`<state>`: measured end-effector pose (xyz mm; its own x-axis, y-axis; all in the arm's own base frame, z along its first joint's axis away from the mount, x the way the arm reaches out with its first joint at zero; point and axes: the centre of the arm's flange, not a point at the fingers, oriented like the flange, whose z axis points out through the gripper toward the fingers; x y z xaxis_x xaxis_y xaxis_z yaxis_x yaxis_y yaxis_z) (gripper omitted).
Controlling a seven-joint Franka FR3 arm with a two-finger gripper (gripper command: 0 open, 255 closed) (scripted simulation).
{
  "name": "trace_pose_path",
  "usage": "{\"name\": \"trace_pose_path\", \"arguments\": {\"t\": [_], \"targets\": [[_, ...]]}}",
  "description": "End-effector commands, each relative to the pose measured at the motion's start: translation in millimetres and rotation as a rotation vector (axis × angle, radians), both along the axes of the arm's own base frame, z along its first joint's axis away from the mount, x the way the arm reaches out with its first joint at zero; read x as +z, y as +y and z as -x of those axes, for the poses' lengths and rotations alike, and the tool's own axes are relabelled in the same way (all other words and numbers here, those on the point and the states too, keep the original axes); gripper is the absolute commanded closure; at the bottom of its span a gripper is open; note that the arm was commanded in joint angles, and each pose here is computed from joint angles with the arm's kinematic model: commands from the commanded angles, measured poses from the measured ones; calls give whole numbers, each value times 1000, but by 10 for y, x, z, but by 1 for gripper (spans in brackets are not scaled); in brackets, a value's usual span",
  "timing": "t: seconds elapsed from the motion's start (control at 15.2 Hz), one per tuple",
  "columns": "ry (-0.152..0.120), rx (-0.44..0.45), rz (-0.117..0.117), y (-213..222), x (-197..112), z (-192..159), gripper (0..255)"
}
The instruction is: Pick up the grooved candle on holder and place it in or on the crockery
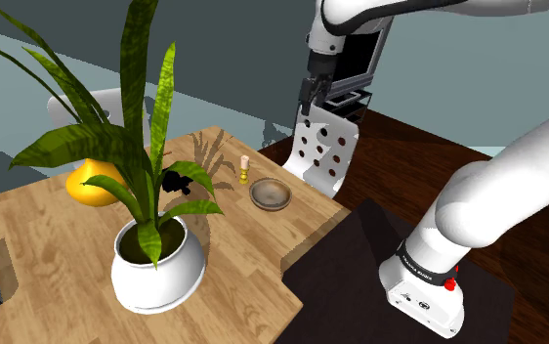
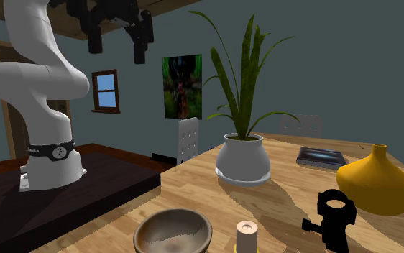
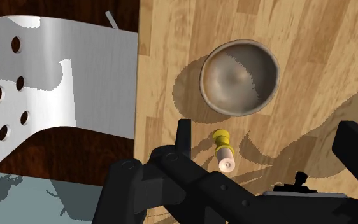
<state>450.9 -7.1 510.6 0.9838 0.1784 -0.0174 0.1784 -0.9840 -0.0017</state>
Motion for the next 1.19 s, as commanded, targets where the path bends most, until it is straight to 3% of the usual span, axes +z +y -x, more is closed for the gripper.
{"name": "trace_pose_path", "arguments": {"t": [0.0, 1.12], "targets": [[12, 8, -1, 35, -172, -220, 0], [122, 79, -11, 415, -1836, -1859, 0]]}}
